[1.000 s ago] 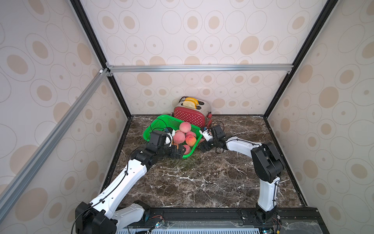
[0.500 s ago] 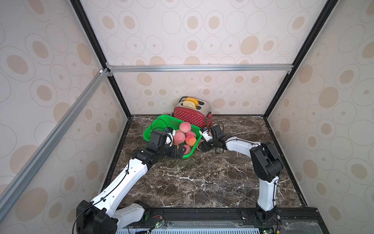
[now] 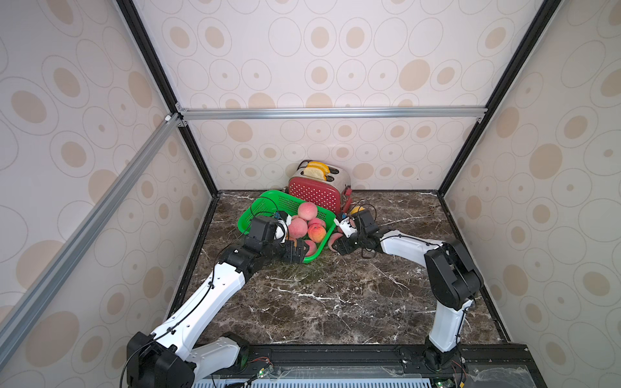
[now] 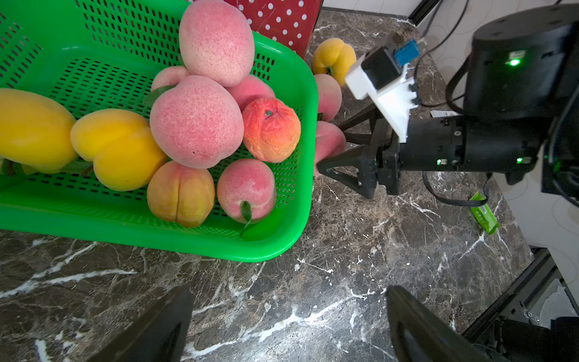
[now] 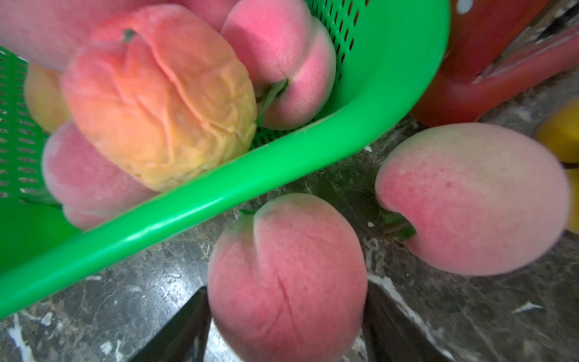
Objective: Put the peaches into the basket
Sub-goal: Pick up the peach from the center of the board, then place the peach in the basket.
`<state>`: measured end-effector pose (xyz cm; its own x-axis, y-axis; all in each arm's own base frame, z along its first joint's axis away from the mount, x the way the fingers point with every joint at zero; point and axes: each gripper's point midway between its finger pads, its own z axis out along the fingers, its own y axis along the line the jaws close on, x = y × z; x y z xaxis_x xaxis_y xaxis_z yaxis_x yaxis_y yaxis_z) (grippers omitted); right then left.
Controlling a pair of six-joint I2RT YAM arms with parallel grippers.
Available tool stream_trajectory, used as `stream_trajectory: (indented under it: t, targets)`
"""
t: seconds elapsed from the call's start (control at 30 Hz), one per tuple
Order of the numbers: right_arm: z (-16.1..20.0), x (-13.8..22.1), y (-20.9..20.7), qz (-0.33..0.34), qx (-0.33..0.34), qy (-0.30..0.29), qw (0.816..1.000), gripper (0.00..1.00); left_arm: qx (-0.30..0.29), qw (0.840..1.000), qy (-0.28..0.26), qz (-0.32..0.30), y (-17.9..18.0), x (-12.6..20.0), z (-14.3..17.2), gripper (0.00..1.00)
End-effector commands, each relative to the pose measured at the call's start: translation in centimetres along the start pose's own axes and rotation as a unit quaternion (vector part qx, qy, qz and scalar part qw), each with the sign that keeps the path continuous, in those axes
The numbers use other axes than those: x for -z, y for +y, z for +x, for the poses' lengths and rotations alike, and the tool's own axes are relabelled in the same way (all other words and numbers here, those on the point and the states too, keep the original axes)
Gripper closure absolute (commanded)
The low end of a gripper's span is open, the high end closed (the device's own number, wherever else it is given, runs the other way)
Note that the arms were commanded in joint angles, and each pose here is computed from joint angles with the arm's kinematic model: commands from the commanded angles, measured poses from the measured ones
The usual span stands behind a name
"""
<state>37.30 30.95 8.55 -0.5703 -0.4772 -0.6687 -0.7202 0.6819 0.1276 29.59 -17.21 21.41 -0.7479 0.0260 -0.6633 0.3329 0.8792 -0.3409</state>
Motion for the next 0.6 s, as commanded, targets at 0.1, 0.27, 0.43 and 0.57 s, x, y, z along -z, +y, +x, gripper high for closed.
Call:
stream_trajectory:
  t: [0.1, 0.27, 0.43, 0.57]
  targets:
    - [-1.1, 4.0, 0.6, 0.013, 0.002, -0.024, 1.0, 0.26, -0.004, 1.0, -0.004, -0.008, 0.2, 0.8, -0.1, 0.01]
    - [-3.7, 7.1, 1.2, 0.014, 0.013, -0.061, 0.998, 0.25, -0.01, 1.0, -0.011, -0.016, 0.4, 1.5, -0.4, 0.01]
    - [-7.6, 8.3, 2.1, 0.006, 0.032, -0.09, 0.995, 0.25, -0.006, 1.0, -0.017, -0.018, 0.3, 1.7, -0.9, 0.01]
    - [-10.0, 7.8, 2.4, -0.005, 0.041, -0.103, 0.994, 0.25, -0.013, 0.999, -0.027, -0.035, 0.7, 2.8, -1.3, 0.01]
